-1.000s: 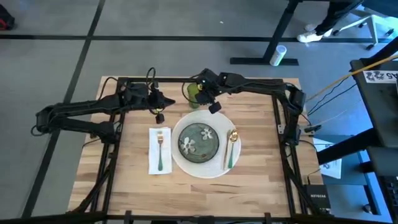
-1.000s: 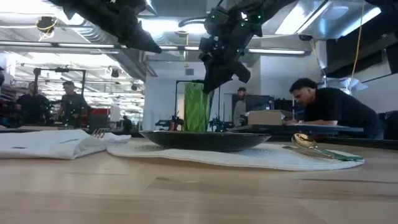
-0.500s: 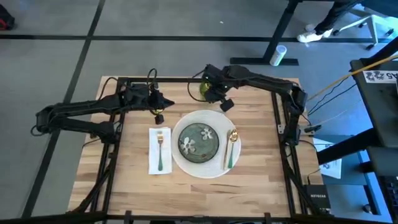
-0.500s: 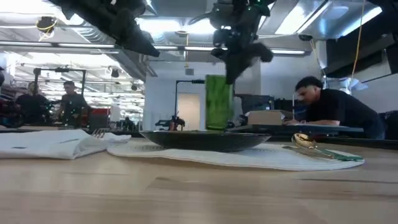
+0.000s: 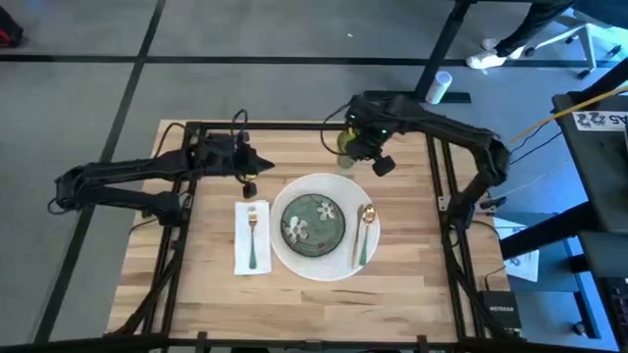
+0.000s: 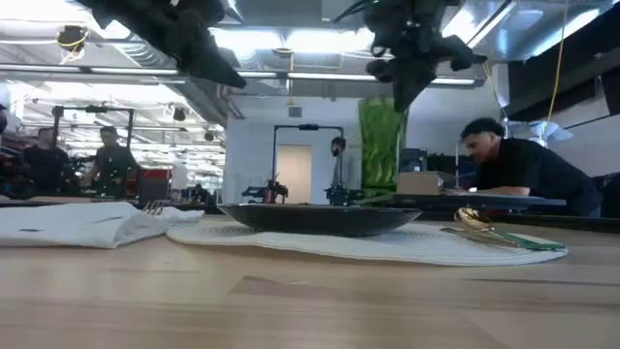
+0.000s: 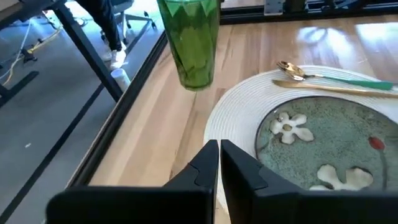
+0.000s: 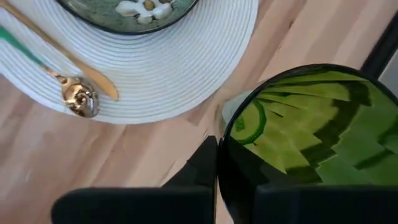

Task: Set table place
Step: Put the green cup on the top right of the white table mat

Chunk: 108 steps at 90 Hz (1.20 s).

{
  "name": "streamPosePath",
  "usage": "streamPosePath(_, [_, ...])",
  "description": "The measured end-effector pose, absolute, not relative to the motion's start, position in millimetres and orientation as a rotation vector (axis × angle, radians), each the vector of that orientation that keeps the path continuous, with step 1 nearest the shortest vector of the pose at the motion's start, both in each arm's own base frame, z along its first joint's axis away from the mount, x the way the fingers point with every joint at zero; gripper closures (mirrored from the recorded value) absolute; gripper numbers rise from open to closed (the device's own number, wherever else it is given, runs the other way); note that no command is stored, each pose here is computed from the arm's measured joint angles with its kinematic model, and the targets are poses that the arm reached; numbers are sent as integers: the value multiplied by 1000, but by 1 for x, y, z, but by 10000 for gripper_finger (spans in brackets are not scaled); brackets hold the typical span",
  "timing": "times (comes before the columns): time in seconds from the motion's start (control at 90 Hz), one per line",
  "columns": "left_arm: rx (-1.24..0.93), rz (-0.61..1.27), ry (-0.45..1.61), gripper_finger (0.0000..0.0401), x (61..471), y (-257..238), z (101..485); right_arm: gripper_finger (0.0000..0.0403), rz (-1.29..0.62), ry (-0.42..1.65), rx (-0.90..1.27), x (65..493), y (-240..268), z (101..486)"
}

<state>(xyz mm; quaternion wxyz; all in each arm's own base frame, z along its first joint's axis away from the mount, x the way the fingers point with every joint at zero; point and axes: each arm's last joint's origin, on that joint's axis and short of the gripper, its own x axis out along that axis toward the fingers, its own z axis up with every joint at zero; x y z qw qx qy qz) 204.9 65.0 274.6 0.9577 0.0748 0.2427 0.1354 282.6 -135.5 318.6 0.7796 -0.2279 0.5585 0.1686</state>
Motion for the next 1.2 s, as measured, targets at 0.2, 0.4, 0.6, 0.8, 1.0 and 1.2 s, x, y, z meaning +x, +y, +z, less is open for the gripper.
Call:
streamPosePath(0.2, [155, 246, 462, 401, 208, 58, 277, 402, 338, 1227, -445, 261, -130, 290])
streamPosePath(0.4, [158, 243, 424, 401, 210, 57, 280, 402, 342, 1214, -427, 249, -124, 263])
streamPosePath(0.6, [147, 247, 411, 401, 210, 57, 281, 402, 356, 1207, -414, 247, -123, 259])
streamPosePath(0.8, [146, 247, 414, 401, 210, 57, 281, 402, 370, 1218, -399, 240, -119, 263])
streamPosePath(1.0, [147, 246, 415, 401, 210, 57, 281, 402, 370, 1251, -343, 224, -114, 271])
streamPosePath(1.2, [148, 246, 413, 401, 210, 57, 281, 402, 346, 1235, -346, 226, -119, 270])
